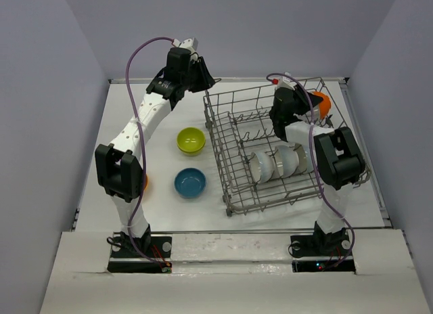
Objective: Load the bowls into the dish rack
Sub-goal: Insert the bowl into the dish rack.
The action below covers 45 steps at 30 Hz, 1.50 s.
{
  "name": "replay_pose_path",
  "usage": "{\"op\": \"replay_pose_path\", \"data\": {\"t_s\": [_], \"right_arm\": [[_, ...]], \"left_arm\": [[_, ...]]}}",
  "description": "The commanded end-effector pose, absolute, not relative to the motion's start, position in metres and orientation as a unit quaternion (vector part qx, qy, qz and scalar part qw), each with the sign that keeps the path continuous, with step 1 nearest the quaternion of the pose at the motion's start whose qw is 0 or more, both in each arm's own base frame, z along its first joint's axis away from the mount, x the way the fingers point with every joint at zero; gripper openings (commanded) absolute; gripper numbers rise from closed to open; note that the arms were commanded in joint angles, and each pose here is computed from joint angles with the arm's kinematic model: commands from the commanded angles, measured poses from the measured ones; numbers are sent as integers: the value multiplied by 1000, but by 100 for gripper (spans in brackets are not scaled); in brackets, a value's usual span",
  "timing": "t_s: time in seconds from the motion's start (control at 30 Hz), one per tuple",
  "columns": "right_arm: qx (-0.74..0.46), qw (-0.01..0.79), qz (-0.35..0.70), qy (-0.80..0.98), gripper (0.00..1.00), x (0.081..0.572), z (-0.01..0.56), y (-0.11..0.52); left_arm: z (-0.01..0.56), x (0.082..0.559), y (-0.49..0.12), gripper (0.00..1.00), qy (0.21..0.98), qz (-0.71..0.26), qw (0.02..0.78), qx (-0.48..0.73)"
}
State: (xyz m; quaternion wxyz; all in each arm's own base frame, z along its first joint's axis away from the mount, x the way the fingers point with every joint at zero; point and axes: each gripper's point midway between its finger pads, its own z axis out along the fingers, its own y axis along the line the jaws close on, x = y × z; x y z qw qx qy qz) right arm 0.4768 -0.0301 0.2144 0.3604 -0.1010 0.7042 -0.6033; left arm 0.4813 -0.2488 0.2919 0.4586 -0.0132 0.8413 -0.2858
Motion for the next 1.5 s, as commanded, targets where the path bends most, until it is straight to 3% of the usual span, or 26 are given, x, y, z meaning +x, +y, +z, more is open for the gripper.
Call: {"op": "replay_pose_path", "data": {"t_s": [0.0,0.37,1.03,1.13,1.47], "right_arm": [[-108,351,-585,723,28,484,182,-27],[-114,349,-567,737,45,491,168,-14],[-97,354,-553,748,53,497,164,-11],[-81,368,-542,751,60,499,178,-9],[-56,411,-485,770,68,498,207,-3]], "left_arm": [[335,473,-248,38,811,-308,497,-4],[334,473,-248,38,812,-308,497,-4],[333,473,-247,38,812,-307,496,-5],[332,473,-247,38,812,-306,496,-5],[334,473,-247,38,811,-306,498,-5]]}}
